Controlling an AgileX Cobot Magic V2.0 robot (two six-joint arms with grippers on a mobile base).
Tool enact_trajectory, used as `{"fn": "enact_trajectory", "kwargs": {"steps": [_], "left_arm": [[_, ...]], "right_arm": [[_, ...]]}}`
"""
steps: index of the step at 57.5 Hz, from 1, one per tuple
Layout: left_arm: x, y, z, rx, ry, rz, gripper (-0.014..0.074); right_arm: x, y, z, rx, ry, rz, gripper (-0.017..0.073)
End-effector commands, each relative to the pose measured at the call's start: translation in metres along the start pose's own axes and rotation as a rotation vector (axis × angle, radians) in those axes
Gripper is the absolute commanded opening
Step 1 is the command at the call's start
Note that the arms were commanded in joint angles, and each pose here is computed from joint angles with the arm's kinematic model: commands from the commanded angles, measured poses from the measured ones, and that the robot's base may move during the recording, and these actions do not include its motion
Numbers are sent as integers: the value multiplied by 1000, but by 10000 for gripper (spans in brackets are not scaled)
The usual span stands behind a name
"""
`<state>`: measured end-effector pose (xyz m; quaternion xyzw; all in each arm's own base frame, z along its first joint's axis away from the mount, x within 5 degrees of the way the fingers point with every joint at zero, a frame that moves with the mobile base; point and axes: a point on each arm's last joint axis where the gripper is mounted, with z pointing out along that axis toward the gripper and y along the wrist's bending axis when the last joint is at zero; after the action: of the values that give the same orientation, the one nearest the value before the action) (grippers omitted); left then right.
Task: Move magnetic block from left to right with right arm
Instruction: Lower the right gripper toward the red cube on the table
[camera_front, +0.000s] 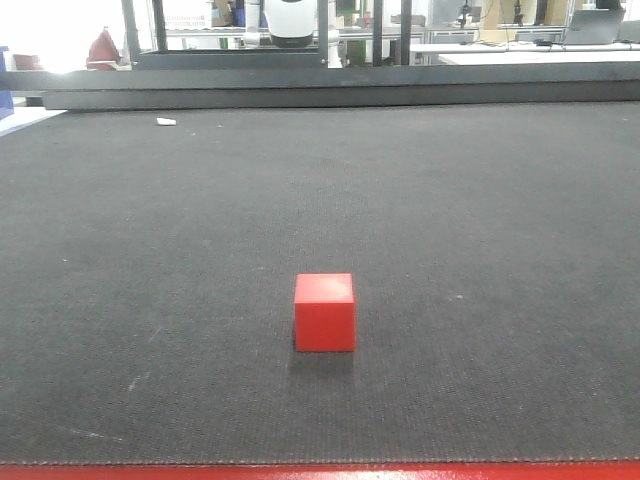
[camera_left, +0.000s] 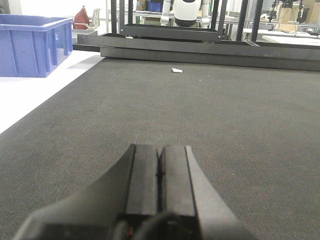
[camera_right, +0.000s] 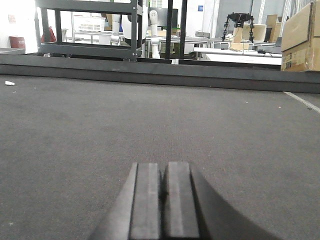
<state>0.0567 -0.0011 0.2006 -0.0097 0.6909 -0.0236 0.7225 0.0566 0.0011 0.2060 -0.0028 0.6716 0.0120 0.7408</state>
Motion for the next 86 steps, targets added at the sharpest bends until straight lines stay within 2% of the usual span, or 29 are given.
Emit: {"fn": "enact_trajectory", "kwargs": {"steps": [1,53,65,71,82,86], "left_arm": [[-5,0,-1,-1,-82,-10,-126],[-5,0,-1,-1,-82,-10,-126],[-5,0,-1,-1,-82,-10,-126],[-5,0,-1,-1,-82,-10,-126],[-5,0,-1,-1,-82,-10,-126],[-5,0,-1,-1,-82,-10,-126]], "right_arm": [[-10,-1,-2,9,-108,-10,39],[-10,-1,-2,9,-108,-10,39],[-18,0,-3,8,-121,-12,39],[-35,0,-3,3,-66,-26,39],[-61,2,5,-8,185,-26,39],[-69,2,12,-9,234,-26,39]]}}
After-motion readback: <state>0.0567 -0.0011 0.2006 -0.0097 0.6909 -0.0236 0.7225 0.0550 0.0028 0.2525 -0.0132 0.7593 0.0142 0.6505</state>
